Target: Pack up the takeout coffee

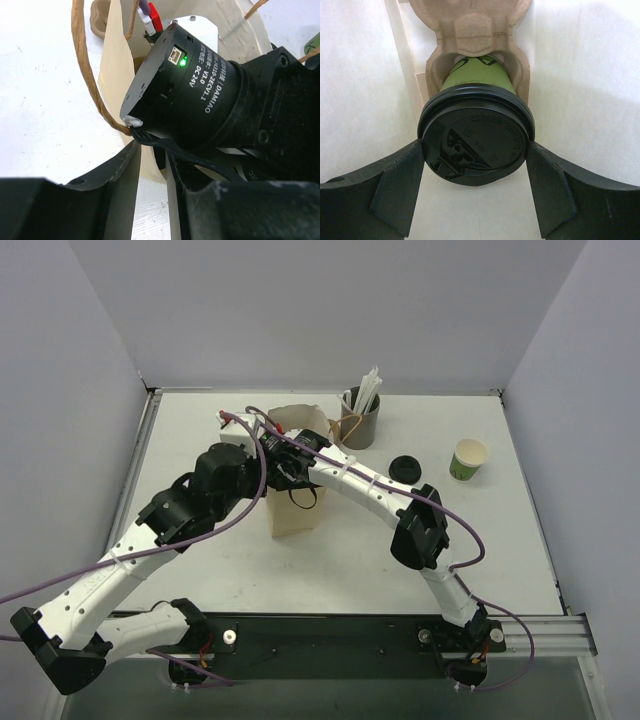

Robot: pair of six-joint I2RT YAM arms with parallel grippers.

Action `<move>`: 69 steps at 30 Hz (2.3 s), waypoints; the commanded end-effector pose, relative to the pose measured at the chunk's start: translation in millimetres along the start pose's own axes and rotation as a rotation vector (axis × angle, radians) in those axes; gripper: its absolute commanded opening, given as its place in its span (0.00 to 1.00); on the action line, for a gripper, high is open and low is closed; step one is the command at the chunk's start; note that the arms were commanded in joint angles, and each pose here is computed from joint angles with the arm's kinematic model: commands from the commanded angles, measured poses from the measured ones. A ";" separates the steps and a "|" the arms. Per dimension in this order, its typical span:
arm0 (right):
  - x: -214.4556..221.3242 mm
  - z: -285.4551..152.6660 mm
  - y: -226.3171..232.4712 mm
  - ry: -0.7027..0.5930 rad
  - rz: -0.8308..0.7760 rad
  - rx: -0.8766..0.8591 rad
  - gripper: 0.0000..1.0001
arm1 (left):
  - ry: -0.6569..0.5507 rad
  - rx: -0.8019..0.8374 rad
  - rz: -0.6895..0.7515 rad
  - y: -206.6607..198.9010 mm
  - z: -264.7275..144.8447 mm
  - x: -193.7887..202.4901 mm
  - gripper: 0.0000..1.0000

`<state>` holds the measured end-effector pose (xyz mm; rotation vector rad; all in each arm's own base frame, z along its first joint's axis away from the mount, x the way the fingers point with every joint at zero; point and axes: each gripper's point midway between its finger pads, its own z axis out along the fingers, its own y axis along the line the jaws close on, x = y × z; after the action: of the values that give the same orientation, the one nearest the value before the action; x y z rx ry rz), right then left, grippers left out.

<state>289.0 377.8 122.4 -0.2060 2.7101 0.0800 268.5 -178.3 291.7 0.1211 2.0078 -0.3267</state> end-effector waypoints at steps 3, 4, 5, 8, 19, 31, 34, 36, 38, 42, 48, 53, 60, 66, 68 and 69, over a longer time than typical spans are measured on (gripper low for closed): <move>62.3 27.4 -23.5 0.208 -0.087 0.153 0.43 | -0.034 -0.039 0.020 2.5 -2.6 -19.7 0.34; 62.1 27.4 -23.7 0.207 -0.088 0.154 0.43 | -0.030 -0.042 0.023 3.1 -2.3 -18.8 0.33; 62.1 27.4 -23.7 0.207 -0.088 0.154 0.43 | -0.031 -0.043 0.023 3.3 -2.3 -18.9 0.33; 62.1 27.3 -24.3 0.207 -0.090 0.156 0.43 | -0.031 -0.048 0.023 4.4 -2.2 -18.9 0.28; 65.6 33.8 -24.7 0.225 -0.095 0.160 0.43 | -0.021 -0.049 0.031 5.1 -1.2 -15.1 0.11; 68.7 39.0 -24.0 0.245 -0.098 0.155 0.43 | -0.016 -0.082 0.030 14.1 -3.9 -9.5 0.04; 62.1 32.6 -21.8 0.230 -0.085 0.134 0.46 | -0.016 -0.090 0.035 15.6 -3.1 -8.3 0.00; 57.6 27.8 -20.9 0.219 -0.076 0.123 0.50 | -0.015 -0.092 0.035 16.4 -3.2 -7.8 0.00; 50.0 21.3 -19.1 0.200 -0.065 0.105 0.54 | -0.018 -0.094 0.032 17.4 -3.7 -6.9 0.00; 40.4 9.9 -16.0 0.179 -0.042 0.071 0.60 | -0.016 -0.095 0.024 19.0 -5.7 -3.7 0.00; 32.1 -4.3 -13.7 0.153 -0.021 0.042 0.77 | -0.006 -0.106 0.013 22.8 -6.9 2.3 0.00; 24.2 -16.8 -11.3 0.123 -0.010 0.019 0.87 | -0.003 -0.107 0.013 23.0 -6.8 3.2 0.00; 13.7 -34.3 -7.4 0.089 0.008 -0.012 0.91 | 0.006 -0.113 0.010 24.2 -6.2 6.2 0.00; 8.6 -42.7 -8.0 0.070 0.028 -0.021 0.92 | 0.010 -0.103 0.005 21.4 -6.8 5.0 0.00; 7.5 -45.6 -6.6 0.066 0.030 -0.028 0.93 | 0.010 -0.104 0.005 21.7 -6.5 4.6 0.00; 6.8 -46.3 -7.4 0.063 0.032 -0.024 0.94 | 0.012 -0.102 0.006 21.6 -6.8 5.4 0.00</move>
<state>272.7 375.8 130.5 -0.1980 2.7905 0.1060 264.9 -161.5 280.4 0.0904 2.0431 -0.2308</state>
